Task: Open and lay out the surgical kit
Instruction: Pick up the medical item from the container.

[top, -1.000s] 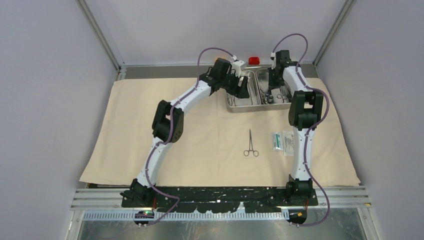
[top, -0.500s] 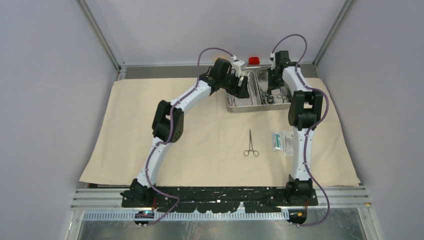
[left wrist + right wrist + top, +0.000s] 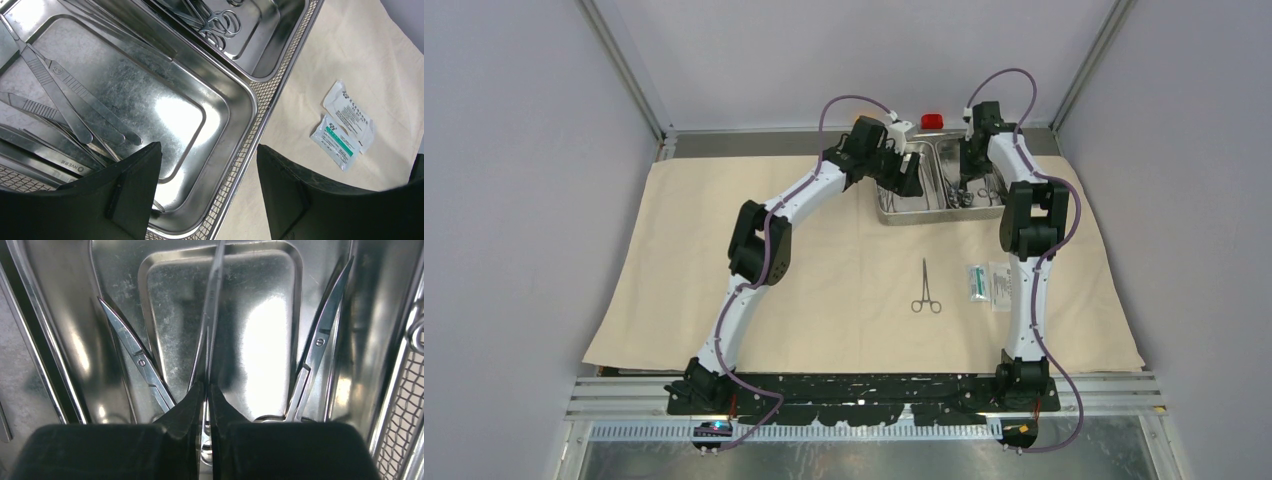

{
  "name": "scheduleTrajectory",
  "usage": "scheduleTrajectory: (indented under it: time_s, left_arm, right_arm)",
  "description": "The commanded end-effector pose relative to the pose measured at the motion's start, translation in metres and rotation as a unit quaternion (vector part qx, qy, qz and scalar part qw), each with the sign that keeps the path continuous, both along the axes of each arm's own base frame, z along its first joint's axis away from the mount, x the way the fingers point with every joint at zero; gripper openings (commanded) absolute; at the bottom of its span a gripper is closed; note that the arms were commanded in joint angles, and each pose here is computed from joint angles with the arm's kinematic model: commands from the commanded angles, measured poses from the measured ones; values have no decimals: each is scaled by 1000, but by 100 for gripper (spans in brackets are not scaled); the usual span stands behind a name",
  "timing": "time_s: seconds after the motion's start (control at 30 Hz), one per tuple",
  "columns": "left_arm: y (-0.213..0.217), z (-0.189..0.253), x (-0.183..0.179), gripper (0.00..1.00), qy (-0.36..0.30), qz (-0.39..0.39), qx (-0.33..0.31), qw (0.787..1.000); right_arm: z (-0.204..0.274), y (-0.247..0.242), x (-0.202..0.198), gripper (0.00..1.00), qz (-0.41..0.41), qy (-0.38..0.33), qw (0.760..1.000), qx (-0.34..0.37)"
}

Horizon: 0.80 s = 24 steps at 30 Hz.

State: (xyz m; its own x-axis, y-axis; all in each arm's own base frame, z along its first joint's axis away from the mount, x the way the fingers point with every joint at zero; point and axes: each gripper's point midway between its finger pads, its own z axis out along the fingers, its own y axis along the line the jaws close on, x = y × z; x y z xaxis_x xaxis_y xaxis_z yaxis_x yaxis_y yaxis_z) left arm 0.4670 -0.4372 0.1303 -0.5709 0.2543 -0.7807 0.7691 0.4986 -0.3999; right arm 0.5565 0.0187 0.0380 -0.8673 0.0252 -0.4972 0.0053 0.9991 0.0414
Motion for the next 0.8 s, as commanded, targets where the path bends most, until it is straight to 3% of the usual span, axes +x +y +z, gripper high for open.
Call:
scheduleTrajectory:
  time_s: [0.0, 0.37, 0.77]
  left_arm:
    - [1, 37, -1, 72, -27, -8, -23, 999]
    - [3, 38, -3, 72, -32, -7, -19, 999]
    - [0, 40, 1, 72, -29, -5, -24, 999]
  right_arm:
    - [-7, -2, -7, 12, -2, 30, 999, -10]
    - [2, -6, 1, 1, -9, 28, 1000, -1]
    - [83, -18, 25, 1, -29, -83, 996, 22]
